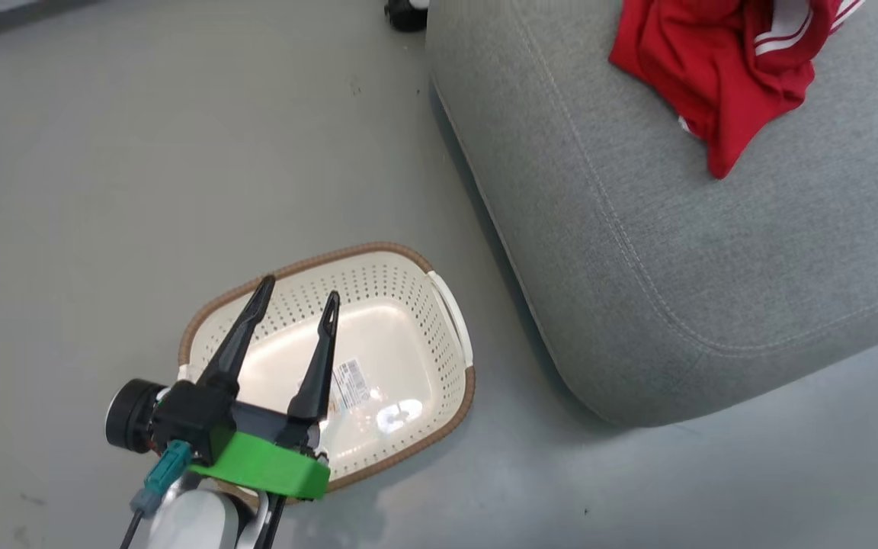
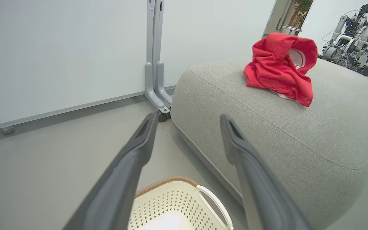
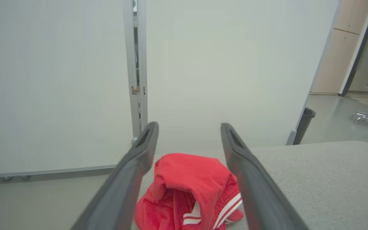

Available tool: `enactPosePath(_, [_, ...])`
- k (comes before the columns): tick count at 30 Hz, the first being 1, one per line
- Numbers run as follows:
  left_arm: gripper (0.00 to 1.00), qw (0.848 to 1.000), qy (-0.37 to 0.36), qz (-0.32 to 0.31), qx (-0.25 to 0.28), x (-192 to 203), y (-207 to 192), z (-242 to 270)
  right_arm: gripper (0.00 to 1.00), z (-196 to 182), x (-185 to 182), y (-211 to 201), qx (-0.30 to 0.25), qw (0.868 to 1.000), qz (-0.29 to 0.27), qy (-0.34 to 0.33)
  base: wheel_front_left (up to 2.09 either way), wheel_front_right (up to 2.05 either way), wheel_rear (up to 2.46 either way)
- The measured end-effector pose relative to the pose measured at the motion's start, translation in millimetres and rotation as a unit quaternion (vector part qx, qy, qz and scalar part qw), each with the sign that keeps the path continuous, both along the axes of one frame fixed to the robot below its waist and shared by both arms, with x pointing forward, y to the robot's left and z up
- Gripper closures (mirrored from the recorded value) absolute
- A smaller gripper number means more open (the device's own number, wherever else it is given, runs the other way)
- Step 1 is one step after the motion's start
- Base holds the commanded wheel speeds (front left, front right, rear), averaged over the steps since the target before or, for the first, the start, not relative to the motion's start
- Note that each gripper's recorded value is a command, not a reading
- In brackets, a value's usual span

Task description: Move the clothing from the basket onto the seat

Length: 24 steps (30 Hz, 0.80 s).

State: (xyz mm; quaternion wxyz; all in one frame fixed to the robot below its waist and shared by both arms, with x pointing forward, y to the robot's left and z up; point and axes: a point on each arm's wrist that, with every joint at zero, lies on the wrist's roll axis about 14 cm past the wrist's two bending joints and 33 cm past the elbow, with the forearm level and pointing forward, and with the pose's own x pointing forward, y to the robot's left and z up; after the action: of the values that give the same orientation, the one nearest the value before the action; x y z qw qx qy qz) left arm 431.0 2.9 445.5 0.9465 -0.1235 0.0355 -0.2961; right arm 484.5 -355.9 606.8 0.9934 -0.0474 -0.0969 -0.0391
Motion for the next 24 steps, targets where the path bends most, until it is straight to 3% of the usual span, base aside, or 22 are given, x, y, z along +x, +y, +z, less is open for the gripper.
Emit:
enactPosePath(9, [0.0,0.997,-0.047,0.055,-0.008,-18.0,27.0,48.1,0.0,64.5,-75.1,38.9,0.046,0.989,0.025,-0.14,0.0,0.0,0.0])
enactPosePath(16, [0.0,0.992,-0.056,0.109,-0.005,-40.2,62.1,61.6,0.0,35.1,-112.4,96.4,0.075,0.987,0.064,-0.13,0.0,0.0,0.0])
enactPosePath(24, [0.0,0.98,-0.056,0.193,0.009,-60.6,118.3,62.8,0.0,-24.4,-128.4,153.7,0.091,0.99,0.094,-0.059,0.0,0.0,0.0])
